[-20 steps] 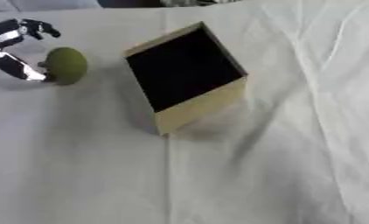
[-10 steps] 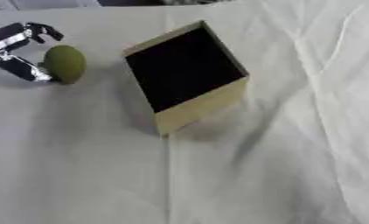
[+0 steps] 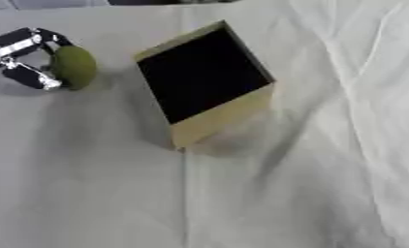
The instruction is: Pick up objects on the table and place them in the box.
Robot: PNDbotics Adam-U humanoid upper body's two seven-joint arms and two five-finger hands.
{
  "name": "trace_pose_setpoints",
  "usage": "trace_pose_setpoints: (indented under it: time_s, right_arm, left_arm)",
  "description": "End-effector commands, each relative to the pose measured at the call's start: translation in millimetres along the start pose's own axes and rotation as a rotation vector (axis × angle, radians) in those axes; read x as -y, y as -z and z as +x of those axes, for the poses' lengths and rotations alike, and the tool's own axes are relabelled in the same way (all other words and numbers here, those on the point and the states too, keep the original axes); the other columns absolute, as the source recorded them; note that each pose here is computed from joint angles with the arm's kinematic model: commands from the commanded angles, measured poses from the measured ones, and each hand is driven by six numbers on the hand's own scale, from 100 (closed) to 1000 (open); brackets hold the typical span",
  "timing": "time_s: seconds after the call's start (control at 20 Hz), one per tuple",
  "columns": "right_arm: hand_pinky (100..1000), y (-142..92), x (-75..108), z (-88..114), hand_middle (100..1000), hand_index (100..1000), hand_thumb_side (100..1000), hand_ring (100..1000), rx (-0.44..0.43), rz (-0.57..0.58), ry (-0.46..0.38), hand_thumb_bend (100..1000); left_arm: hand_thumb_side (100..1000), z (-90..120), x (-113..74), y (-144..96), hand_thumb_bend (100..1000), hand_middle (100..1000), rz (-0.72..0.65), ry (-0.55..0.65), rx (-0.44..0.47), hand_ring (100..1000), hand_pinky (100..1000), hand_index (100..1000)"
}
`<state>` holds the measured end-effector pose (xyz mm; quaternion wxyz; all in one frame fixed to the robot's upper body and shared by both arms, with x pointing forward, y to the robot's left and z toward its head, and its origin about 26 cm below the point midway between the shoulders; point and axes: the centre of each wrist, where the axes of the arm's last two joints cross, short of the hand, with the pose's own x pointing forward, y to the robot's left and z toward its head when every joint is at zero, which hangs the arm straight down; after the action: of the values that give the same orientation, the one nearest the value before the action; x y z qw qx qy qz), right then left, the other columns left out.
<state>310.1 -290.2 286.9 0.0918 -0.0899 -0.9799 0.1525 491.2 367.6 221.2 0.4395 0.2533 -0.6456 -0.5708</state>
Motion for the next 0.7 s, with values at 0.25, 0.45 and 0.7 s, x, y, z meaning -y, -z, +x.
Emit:
trace_pose_setpoints:
  time_s: [0.25,0.45,0.7]
  right_arm:
    - [852,5.2,4.9,5.9,610,738,470,841,0.025,0.000,-0.011,100]
    - [852,4.1,5.2,5.8,609,738,470,840,0.020,-0.001,-0.012,100]
    - [852,3.1,6.3,5.7,608,738,468,838,0.015,-0.001,-0.017,100]
  left_arm:
    - [100,3.3,-18.5,-2.8,135,592,0.018,0.000,0.033,815,615,729]
    - [100,6.9,-25.3,-4.0,100,560,0.074,0.029,0.050,768,553,693]
    - [100,21.8,-46.7,-7.9,100,545,0.156,0.110,0.129,732,541,676]
